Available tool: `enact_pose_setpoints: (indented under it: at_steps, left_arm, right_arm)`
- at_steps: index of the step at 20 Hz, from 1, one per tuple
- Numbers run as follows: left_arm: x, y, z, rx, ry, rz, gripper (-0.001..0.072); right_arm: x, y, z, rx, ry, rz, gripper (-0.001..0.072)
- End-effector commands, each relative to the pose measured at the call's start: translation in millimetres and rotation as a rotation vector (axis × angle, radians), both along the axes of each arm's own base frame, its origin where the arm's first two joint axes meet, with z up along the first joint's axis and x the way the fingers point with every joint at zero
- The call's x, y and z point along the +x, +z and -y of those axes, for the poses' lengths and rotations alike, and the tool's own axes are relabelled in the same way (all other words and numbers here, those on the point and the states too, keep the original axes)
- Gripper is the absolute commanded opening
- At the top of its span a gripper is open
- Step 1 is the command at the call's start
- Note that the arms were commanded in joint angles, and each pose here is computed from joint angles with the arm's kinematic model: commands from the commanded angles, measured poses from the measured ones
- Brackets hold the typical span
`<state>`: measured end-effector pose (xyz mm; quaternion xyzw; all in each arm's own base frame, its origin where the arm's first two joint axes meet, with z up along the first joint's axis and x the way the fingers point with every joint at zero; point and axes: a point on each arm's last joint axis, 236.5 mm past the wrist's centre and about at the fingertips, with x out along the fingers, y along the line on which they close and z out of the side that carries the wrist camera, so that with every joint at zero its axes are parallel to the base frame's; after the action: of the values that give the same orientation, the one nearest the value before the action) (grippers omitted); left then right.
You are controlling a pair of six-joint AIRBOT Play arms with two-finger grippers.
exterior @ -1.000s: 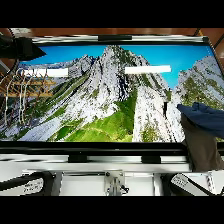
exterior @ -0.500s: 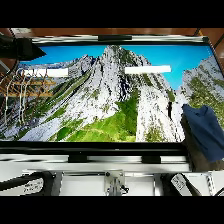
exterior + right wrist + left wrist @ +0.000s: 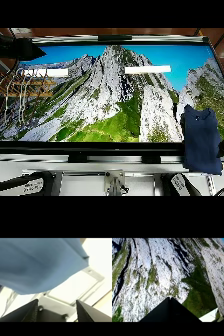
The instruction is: Fold the shirts.
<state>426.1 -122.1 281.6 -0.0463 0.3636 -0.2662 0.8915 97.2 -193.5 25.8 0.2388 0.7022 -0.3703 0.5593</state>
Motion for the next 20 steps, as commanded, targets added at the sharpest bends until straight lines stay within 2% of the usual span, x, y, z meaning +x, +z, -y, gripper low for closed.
enact_pose_setpoints:
  at_steps: [1,3,5,7,9,10,11,12,13,16,20]
  left_arm:
    - [1.9,0.0,-0.2,-0.002,0.003,0.003,0.0041]
    - [6.4,-0.1,-0.3,-0.006,0.009,0.011,0.0041]
    - [14.9,-9.3,0.6,0.006,0.015,0.002,0.0039]
    - [24.8,-43.7,-4.7,0.156,0.033,-0.043,0.0038]
    - [23.2,-93.5,-16.0,0.407,0.072,-0.159,0.0039]
    - [16.4,-115.0,-15.5,0.521,0.065,-0.22,0.0043]
    - [13.3,-128.6,-4.9,0.557,0.039,-0.253,0.0139]
    - [12.8,-139.4,10.3,0.548,0.031,-0.277,0.0484]
    - [12.4,-149.0,20.6,0.527,0.058,-0.31,0.072]
    - [3.5,-185.9,33.4,0.507,0.117,-0.418,0.0715]
    - [-27.7,-239.0,39.1,0.573,0.064,-0.526,0.0706]
  right_arm:
    - [-3.4,47.9,52.1,-0.212,0.096,-0.031,0.0582]
    - [54.5,101.4,86.0,-0.408,0.17,0.201,0.0582]
    - [152.3,163.2,80.1,-0.527,0.291,0.587,0.0578]
    - [241.5,210.1,26.9,-0.522,0.44,0.927,0.043]
    - [296.4,206.9,-49.8,-0.42,0.639,1.016,0.0452]
    - [310.4,183.0,-91.4,-0.322,0.734,0.972,0.0518]
    - [315.4,146.8,-134.7,-0.197,0.827,0.877,0.0585]
    - [310.6,107.6,-171.6,-0.077,0.901,0.75,0.0585]
    - [299.6,74.3,-196.8,0.02,0.933,0.625,0.0585]
    - [249.9,5.8,-235.3,0.245,0.957,0.267,0.0585]
    - [237.6,-1.9,-238.9,0.281,0.959,0.196,0.0585]
